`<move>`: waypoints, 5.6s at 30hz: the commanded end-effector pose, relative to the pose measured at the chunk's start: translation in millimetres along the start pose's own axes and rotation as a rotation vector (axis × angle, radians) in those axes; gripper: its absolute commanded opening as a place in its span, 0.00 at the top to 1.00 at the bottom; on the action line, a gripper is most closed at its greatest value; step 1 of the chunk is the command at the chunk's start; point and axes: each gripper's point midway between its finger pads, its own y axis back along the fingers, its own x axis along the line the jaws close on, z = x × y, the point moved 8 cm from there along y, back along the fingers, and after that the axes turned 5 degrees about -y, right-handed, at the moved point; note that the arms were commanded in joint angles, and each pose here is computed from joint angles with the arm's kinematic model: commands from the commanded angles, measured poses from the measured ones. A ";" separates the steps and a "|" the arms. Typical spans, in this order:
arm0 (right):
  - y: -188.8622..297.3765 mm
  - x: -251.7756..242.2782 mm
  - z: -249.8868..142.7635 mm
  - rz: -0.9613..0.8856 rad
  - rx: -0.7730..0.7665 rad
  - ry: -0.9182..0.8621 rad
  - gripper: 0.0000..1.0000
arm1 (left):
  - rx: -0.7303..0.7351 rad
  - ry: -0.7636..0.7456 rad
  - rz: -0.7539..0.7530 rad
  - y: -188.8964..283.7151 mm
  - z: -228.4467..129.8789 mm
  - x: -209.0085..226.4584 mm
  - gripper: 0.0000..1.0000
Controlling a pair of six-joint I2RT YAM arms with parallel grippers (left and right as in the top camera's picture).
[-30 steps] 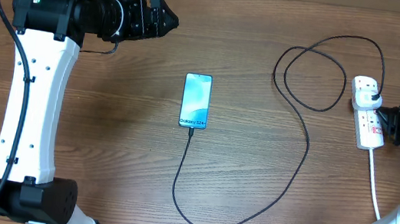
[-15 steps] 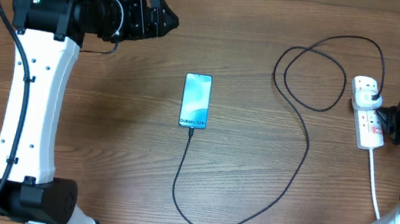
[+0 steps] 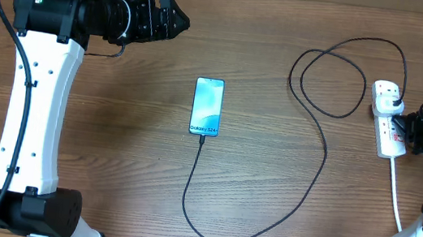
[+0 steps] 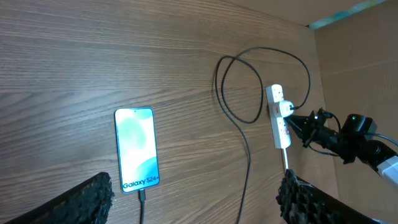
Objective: Plug charger to phone and switch on socket
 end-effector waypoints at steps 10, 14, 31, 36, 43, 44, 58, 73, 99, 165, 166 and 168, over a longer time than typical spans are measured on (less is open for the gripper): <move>70.5 33.7 17.6 0.056 -0.181 0.066 0.96 | -0.001 -0.021 -0.010 -0.7 0.7 -0.7 0.09; 68.9 32.4 17.5 0.028 -0.193 0.072 0.96 | -0.001 -0.021 -0.010 -0.6 0.6 -0.8 0.08; 118.6 82.8 -16.9 0.139 -0.233 0.306 0.96 | -0.010 -0.020 0.033 -0.6 1.5 3.3 0.00; 170.3 110.1 -51.9 0.174 -0.304 0.421 0.96 | -0.019 -0.020 0.074 -0.4 2.4 7.1 0.01; 220.5 144.0 -110.2 0.205 -0.347 0.601 0.96 | -0.031 -0.020 0.133 0.4 3.6 12.3 0.00; 226.0 149.2 -120.3 0.206 -0.349 0.631 0.96 | -0.031 -0.020 0.135 0.3 3.6 12.6 0.00; 249.7 173.7 -280.8 0.050 -0.284 1.055 0.96 | -0.031 -0.020 0.135 0.2 3.6 12.6 0.00; 247.6 147.1 -306.0 -0.057 -0.150 1.075 0.00 | -0.031 -0.020 0.135 0.2 3.6 12.6 0.01; 244.1 157.2 -295.8 0.106 -0.413 1.166 0.00 | -0.032 -0.020 0.135 0.4 3.6 12.5 0.01; 98.7 -31.1 -300.9 0.558 -0.761 1.266 0.00 | -0.035 -0.020 0.152 0.5 4.0 14.2 0.01; 98.7 -31.1 -300.9 0.558 -0.761 1.266 0.00 | -0.035 -0.020 0.152 0.5 4.0 14.2 0.00; 98.7 -31.1 -300.9 0.558 -0.761 1.266 0.00 | -0.035 -0.020 0.152 0.5 4.0 14.2 0.00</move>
